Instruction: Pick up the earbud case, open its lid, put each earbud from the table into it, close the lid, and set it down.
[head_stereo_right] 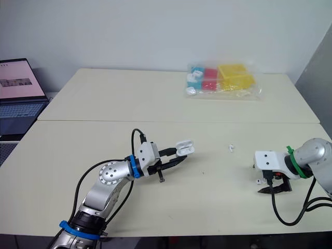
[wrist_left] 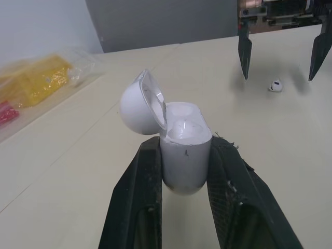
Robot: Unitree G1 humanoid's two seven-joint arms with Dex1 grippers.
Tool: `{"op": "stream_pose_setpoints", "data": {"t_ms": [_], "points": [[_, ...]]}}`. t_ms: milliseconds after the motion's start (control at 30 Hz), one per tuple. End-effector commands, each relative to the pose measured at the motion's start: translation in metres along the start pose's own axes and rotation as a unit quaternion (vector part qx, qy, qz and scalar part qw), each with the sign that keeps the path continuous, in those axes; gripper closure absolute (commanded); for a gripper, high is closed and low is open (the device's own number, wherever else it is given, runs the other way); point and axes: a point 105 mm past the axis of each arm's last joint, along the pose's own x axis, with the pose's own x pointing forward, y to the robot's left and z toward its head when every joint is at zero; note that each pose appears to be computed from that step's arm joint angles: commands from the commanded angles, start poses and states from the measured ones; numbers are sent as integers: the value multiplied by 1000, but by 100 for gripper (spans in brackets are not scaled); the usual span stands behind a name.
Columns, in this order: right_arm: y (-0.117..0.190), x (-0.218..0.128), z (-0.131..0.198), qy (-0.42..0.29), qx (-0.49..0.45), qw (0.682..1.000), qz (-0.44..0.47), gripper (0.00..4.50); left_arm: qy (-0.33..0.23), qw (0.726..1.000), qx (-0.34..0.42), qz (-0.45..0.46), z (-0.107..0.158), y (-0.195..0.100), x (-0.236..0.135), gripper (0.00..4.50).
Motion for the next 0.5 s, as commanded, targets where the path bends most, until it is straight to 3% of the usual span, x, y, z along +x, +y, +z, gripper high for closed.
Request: {"op": "stream_pose_setpoints", "data": {"t_ms": [33, 167, 500], "points": [[-11, -6, -10, 76, 23, 995, -67, 0, -20, 1000, 18, -3, 12, -4, 6, 370], [-8, 1, -6, 69, 70, 994, -51, 0, -19, 1000, 15, -5, 10, -7, 8, 370], [-13, 9, -7, 103, 60, 992, -39, 0, -21, 1000, 13, 2, 5, -11, 13, 370]]}}
